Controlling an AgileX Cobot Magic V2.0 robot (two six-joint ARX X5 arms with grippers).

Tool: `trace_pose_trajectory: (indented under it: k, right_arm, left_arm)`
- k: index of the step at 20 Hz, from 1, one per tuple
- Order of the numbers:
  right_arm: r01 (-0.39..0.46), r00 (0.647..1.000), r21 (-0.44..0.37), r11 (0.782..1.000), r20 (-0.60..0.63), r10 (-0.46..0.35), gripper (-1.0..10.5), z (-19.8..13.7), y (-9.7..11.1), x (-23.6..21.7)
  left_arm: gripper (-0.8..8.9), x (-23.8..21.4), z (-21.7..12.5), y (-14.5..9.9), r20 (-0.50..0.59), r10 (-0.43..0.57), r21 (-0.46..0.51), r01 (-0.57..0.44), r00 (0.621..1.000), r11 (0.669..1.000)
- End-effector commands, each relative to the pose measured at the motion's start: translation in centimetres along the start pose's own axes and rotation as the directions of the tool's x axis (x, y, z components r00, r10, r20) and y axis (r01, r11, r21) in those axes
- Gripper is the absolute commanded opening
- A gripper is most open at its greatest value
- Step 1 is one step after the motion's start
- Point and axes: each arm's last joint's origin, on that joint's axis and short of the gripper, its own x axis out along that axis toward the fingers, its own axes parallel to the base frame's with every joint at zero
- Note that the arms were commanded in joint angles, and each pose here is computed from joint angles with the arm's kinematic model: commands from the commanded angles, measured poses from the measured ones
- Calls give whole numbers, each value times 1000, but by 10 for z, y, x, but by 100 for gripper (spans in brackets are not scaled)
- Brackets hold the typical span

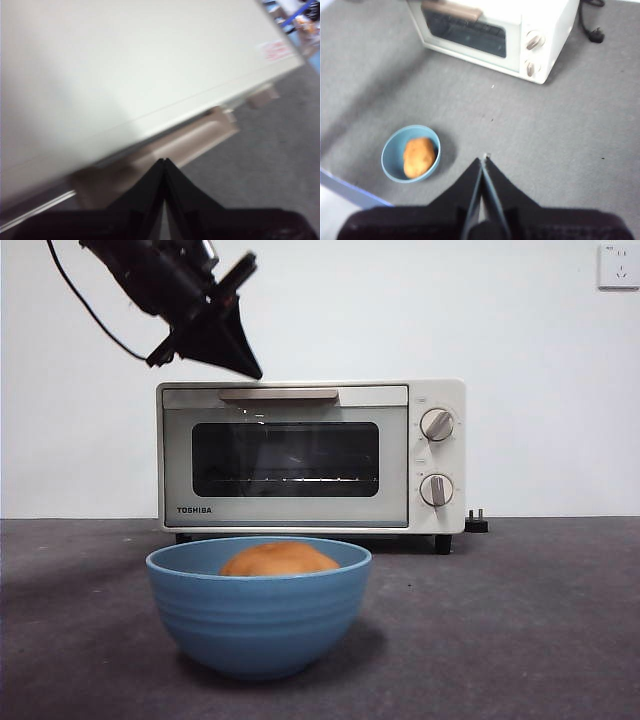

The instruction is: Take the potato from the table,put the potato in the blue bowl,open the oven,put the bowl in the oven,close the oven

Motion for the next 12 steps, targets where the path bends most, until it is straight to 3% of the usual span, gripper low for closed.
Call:
trace_pose_trajectory:
  k: [1,7,10,12]
  right_arm:
    - [7,1000,32,999,-7,-7,-11,-5,-3,-3]
    - [2,1000,61,998,5,-2,-11,-8,-6,-7]
    - [64,998,50,997,23,-65,-11,-8,-8,-6]
    - [63,998,56,996,18,-64,-12,-14,-10,-5]
  left_arm:
    - [-6,9,-2,9,-13,42,16,-42,999,999]
    - [-6,16,-9,14,-69,82,40,-79,994,996]
    - [-6,16,-16,12,-138,80,66,-71,987,995]
    - [-6,17,-22,10,-198,104,97,-86,975,992]
